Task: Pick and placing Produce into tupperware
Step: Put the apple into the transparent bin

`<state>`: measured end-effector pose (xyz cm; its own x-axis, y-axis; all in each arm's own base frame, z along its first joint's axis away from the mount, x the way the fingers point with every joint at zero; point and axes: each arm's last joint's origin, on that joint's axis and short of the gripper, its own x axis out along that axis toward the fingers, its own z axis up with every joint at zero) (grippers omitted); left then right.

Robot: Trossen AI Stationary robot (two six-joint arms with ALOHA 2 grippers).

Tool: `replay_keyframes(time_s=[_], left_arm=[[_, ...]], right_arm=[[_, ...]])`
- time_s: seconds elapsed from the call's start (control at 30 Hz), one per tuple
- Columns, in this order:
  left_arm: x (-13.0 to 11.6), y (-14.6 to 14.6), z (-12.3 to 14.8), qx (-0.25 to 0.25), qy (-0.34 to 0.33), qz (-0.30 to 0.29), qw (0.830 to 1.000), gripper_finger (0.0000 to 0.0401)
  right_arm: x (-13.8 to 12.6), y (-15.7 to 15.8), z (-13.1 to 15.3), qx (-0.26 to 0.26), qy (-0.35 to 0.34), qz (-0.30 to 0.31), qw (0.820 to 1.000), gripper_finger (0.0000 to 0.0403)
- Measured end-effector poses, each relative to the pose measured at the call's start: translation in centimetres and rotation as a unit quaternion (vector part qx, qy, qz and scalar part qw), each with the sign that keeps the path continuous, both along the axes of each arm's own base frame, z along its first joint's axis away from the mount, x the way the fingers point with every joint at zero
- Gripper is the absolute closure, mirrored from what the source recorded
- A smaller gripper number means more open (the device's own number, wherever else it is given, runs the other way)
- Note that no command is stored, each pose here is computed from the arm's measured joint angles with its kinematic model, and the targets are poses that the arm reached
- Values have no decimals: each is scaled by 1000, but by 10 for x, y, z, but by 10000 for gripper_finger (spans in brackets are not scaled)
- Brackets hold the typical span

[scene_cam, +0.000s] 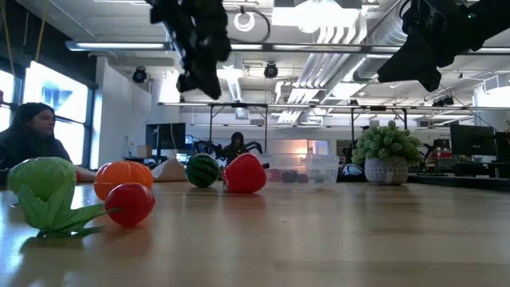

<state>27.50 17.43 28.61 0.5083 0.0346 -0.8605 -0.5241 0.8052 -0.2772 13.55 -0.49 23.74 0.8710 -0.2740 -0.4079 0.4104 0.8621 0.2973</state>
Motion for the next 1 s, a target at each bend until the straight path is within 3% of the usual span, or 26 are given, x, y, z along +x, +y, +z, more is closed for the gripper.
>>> replay_keyframes(time_s=[0.13,0.37,0.7,1.0], left_arm=[[14,14,-30,-42,59,18,997,350],[40,17,-68,-46,90,27,994,350],[63,2,-77,23,92,32,995,350],[68,2,-79,39,86,60,994,350]], right_arm=[[0,0,0,3,0,0,1000,332],[-1,0,-1,12,3,-4,1000,332],[-2,0,-3,11,17,-6,1000,332],[-2,0,-4,9,19,-8,1000,332]])
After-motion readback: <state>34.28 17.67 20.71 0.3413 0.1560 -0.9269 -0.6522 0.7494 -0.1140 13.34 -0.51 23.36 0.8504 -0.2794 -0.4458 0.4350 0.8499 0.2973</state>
